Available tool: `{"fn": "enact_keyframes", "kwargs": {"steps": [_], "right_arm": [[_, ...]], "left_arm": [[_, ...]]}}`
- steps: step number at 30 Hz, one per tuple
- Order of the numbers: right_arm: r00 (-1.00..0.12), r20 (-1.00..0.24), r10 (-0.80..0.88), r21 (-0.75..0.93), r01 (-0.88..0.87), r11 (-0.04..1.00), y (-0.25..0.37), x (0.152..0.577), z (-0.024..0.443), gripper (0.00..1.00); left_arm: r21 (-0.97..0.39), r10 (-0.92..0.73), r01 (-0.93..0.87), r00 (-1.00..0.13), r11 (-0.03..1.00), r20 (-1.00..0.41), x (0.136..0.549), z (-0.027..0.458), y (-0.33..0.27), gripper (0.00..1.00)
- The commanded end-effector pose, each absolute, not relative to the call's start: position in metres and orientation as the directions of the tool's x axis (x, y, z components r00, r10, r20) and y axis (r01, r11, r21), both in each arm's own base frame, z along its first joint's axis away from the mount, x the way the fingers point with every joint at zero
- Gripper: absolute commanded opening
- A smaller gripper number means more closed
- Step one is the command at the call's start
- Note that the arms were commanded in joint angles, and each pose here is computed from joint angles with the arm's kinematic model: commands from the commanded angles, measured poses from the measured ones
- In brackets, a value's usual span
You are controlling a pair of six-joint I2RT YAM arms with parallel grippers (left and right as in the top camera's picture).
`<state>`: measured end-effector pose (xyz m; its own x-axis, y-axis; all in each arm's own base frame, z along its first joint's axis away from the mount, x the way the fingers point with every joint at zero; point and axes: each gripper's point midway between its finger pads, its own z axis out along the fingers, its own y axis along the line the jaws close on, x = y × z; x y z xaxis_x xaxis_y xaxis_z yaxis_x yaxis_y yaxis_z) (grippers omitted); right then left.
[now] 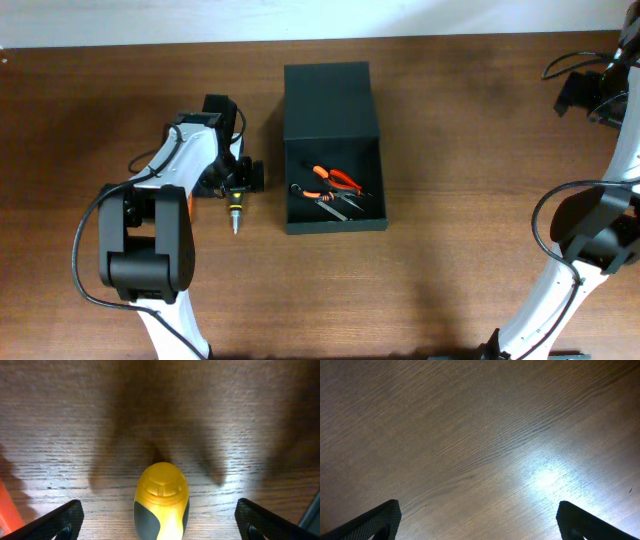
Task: Pack container
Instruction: 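Descend further and close the left gripper on the screwdriver handle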
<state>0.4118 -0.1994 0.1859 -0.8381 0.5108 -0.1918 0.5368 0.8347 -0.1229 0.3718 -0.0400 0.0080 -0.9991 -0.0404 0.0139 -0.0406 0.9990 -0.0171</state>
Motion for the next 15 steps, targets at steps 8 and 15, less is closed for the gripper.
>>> {"fn": "enact_keyframes", "kwargs": {"steps": [8,15], "right_arm": [[-0.833,-0.214,0.510,-0.136,0.542,0.829,-0.2038,0.4072,0.1961,0.99],[-0.833,-0.214,0.510,-0.136,0.542,0.829,-0.2038,0.4072,0.1961,0.99]], "left_arm": [[-0.021,-0.031,-0.033,-0.997,0.999,0.069,0.3554,-0.0071,-0.0391,0.99],[-0.022,-0.031,-0.033,-0.997,0.999,0.067,0.3560,-0.0071,-0.0392,0.99]]}}
